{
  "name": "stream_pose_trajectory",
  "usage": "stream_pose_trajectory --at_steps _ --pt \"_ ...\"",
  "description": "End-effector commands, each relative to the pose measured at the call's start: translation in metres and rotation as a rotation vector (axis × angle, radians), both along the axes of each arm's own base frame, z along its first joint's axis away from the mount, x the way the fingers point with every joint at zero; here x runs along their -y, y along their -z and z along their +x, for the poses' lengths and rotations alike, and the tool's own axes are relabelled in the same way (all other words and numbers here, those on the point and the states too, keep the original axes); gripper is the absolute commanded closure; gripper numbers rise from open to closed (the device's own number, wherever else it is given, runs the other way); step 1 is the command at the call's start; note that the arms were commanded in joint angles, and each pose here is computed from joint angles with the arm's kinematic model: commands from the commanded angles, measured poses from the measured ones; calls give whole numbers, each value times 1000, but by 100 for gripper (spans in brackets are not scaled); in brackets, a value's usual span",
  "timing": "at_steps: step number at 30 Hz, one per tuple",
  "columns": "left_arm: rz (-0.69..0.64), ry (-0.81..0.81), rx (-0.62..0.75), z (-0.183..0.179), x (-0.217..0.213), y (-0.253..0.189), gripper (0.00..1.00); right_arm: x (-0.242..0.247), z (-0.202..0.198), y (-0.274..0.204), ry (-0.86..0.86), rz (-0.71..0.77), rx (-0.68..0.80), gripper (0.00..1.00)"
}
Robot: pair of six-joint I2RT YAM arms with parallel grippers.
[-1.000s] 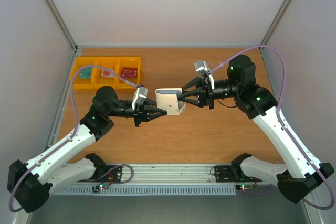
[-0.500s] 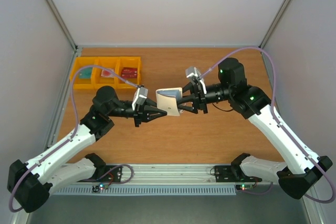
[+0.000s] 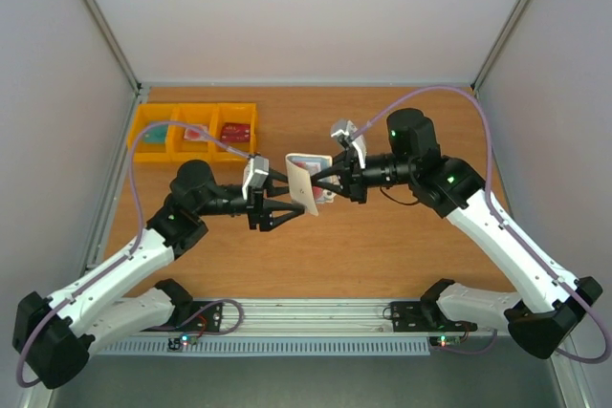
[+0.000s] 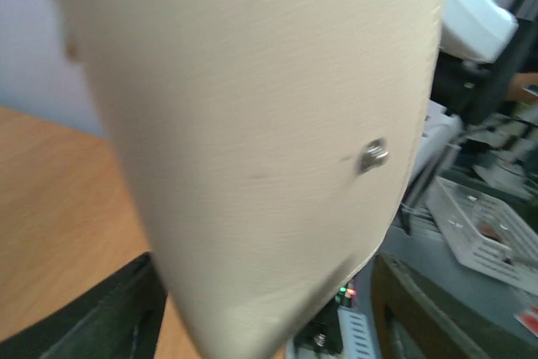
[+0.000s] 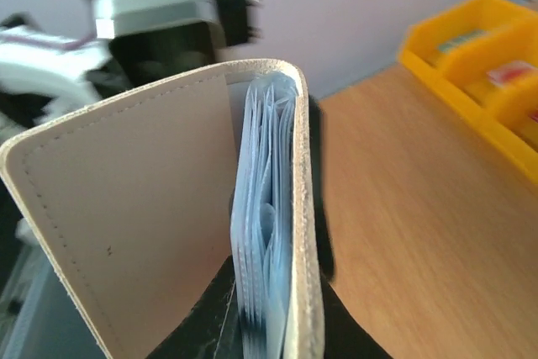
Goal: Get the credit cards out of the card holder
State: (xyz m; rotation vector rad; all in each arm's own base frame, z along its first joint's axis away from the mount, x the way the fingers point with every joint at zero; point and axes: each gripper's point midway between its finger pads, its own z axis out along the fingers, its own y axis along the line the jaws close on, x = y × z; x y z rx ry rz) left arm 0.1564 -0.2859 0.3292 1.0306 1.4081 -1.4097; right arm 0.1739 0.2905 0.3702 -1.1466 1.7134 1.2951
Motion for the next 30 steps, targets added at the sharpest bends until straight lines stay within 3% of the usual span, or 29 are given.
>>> stream_pose_trajectory --at_steps 1,5,8,10,11,18,22,25,30 --pt "8 -232 73 29 -12 1 29 23 52 21 385 -154 -97 99" --pt "70 -474 116 66 -30 11 24 83 104 56 872 -442 -143 99" --pt "104 -534 106 77 -34 21 20 87 114 69 973 -571 -92 99" --pt "105 -531 83 77 -33 24 5 81 116 71 997 -636 -37 99" --pt "102 -525 72 77 -32 25 1 76 116 66 996 -649 -10 99" --pt "111 -579 -24 87 -35 37 1 38 103 61 832 -610 -14 99" --pt "145 -631 -63 94 -40 51 4 6 78 52 587 -508 -19 99" --pt "165 -668 -52 98 -46 55 13 -6 50 37 409 -406 -26 99" --pt "189 -693 5 97 -53 55 42 -1 21 7 210 -215 -95 99"
